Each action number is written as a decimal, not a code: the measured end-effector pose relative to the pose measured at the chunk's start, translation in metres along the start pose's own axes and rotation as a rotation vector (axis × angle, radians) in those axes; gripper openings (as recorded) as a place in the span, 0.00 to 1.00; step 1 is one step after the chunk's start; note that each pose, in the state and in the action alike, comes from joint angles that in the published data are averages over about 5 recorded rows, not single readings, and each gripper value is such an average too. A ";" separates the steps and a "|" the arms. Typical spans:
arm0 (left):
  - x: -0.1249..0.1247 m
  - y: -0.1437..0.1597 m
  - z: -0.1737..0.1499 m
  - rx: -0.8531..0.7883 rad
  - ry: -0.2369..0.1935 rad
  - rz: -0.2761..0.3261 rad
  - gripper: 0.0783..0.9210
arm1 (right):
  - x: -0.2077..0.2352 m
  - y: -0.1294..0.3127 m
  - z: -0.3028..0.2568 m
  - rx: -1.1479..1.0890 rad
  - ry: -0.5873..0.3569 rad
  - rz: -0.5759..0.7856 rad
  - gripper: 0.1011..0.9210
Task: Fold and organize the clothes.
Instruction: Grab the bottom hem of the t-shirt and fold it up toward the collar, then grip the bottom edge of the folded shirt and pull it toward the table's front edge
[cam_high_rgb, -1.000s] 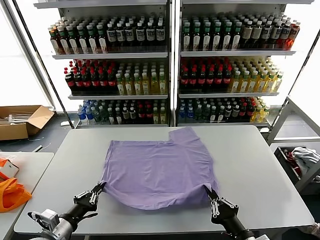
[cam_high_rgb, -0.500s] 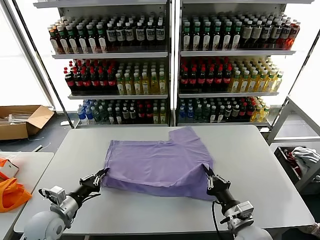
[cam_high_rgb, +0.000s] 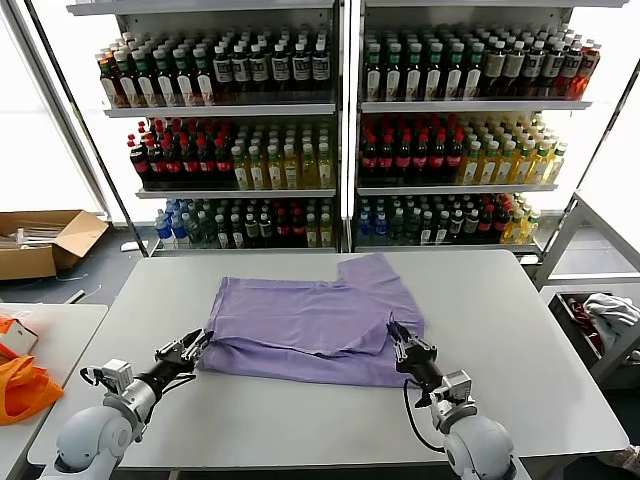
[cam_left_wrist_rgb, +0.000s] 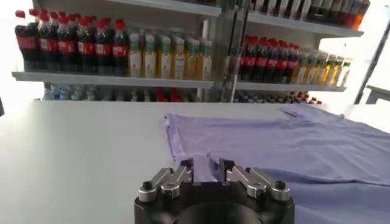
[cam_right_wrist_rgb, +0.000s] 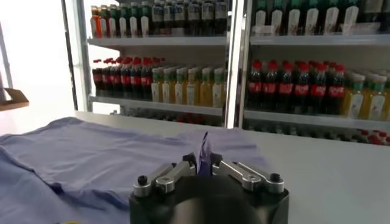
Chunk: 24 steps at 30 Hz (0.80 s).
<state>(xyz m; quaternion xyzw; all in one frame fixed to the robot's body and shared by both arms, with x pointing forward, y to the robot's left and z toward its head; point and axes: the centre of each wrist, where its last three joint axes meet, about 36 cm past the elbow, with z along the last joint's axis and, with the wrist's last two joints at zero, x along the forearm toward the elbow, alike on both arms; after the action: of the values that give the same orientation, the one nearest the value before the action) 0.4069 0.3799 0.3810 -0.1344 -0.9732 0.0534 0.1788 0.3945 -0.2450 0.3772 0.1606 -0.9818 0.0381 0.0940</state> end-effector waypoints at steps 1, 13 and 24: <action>0.001 0.000 0.000 0.003 -0.005 -0.005 0.49 | 0.003 0.000 -0.001 0.002 -0.001 0.003 0.46; 0.016 -0.024 0.023 0.027 0.006 -0.055 0.86 | 0.050 0.014 0.001 -0.011 0.073 0.055 0.85; 0.011 -0.036 0.043 0.062 0.030 -0.074 0.87 | 0.072 0.019 0.008 -0.045 0.171 0.112 0.87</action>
<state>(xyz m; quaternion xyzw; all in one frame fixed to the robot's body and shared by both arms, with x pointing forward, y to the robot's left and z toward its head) 0.3731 0.3455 0.3504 -0.0935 -0.9725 0.0750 0.1995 0.3204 -0.2503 0.3823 0.0994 -0.9783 0.0348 0.1786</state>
